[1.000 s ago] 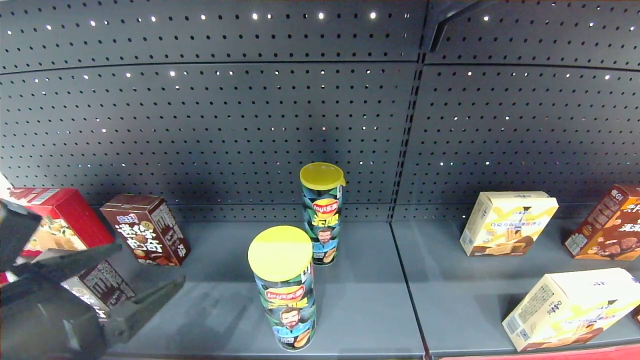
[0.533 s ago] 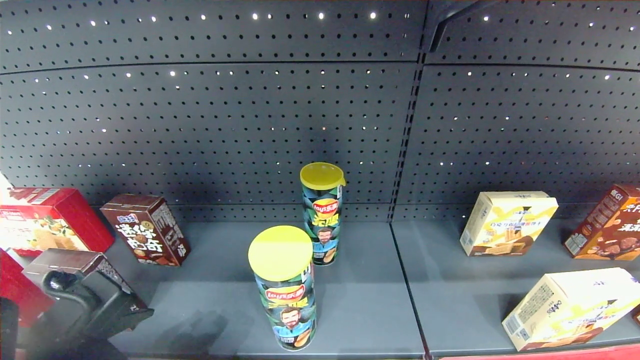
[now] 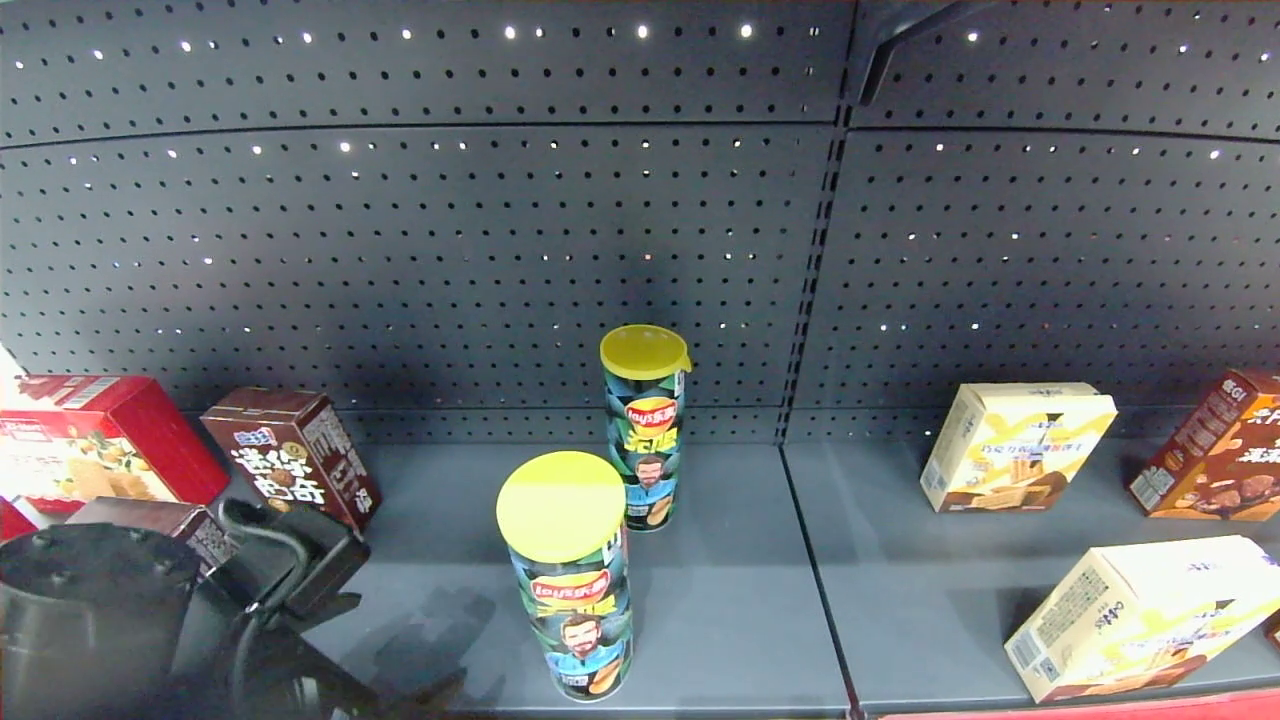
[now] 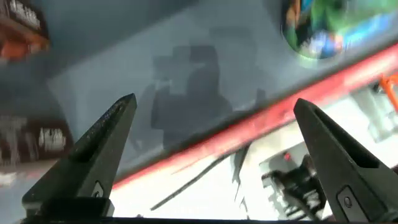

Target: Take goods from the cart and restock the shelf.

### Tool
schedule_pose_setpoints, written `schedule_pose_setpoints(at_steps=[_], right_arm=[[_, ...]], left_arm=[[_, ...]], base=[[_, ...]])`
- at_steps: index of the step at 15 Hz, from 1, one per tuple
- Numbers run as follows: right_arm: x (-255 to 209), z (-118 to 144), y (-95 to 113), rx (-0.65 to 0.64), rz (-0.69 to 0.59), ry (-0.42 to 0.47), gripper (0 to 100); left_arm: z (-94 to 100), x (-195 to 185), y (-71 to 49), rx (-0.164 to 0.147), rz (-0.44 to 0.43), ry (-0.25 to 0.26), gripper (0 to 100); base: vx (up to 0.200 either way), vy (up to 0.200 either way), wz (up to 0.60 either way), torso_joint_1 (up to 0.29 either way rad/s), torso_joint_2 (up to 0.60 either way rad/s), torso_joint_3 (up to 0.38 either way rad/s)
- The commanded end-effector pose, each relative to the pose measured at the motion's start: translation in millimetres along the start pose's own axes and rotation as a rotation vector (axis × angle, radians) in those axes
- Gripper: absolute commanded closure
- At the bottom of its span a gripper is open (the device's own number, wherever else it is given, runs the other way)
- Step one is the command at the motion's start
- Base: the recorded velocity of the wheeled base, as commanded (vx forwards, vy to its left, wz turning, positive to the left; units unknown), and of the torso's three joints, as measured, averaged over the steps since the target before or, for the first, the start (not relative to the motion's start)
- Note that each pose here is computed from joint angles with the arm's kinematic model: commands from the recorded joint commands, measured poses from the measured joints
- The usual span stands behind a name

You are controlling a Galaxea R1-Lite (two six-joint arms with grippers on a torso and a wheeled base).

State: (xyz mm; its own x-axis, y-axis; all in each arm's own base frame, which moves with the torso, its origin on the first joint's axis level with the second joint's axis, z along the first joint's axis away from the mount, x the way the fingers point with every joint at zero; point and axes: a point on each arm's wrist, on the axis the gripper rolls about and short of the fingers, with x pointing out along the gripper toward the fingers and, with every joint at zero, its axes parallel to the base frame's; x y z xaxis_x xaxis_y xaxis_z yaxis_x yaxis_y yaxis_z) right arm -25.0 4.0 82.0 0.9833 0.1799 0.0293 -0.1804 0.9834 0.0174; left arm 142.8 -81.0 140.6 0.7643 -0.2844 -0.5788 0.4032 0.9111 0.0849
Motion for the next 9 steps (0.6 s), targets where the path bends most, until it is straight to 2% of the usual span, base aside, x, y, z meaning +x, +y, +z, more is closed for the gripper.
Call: schedule_pose_setpoints(at_steps=[1, 2, 7, 9], right_arm=[[0, 0, 0, 0.000, 0.000, 0.001, 0], [0, 0, 0, -0.001, 0.002, 0.001, 0], [0, 0, 0, -0.001, 0.002, 0.001, 0], [0, 0, 0, -0.001, 0.002, 0.001, 0]], left_arm=[[15.2, 19, 1.7, -0.023, 0.020, -0.003, 0], [20.3, 25, 3.4, -0.031, 0.030, -0.008, 0], [21.5, 30, 3.8, -0.031, 0.046, 0.003, 0], [26.1, 34, 3.5, -0.053, 0.075, 0.000, 0]], base=[[0.000, 0.000, 0.00, 0.000, 0.00, 0.000], [0.000, 0.000, 0.00, 0.000, 0.00, 0.000], [0.000, 0.000, 0.00, 0.000, 0.00, 0.000], [0.000, 0.000, 0.00, 0.000, 0.00, 0.000]])
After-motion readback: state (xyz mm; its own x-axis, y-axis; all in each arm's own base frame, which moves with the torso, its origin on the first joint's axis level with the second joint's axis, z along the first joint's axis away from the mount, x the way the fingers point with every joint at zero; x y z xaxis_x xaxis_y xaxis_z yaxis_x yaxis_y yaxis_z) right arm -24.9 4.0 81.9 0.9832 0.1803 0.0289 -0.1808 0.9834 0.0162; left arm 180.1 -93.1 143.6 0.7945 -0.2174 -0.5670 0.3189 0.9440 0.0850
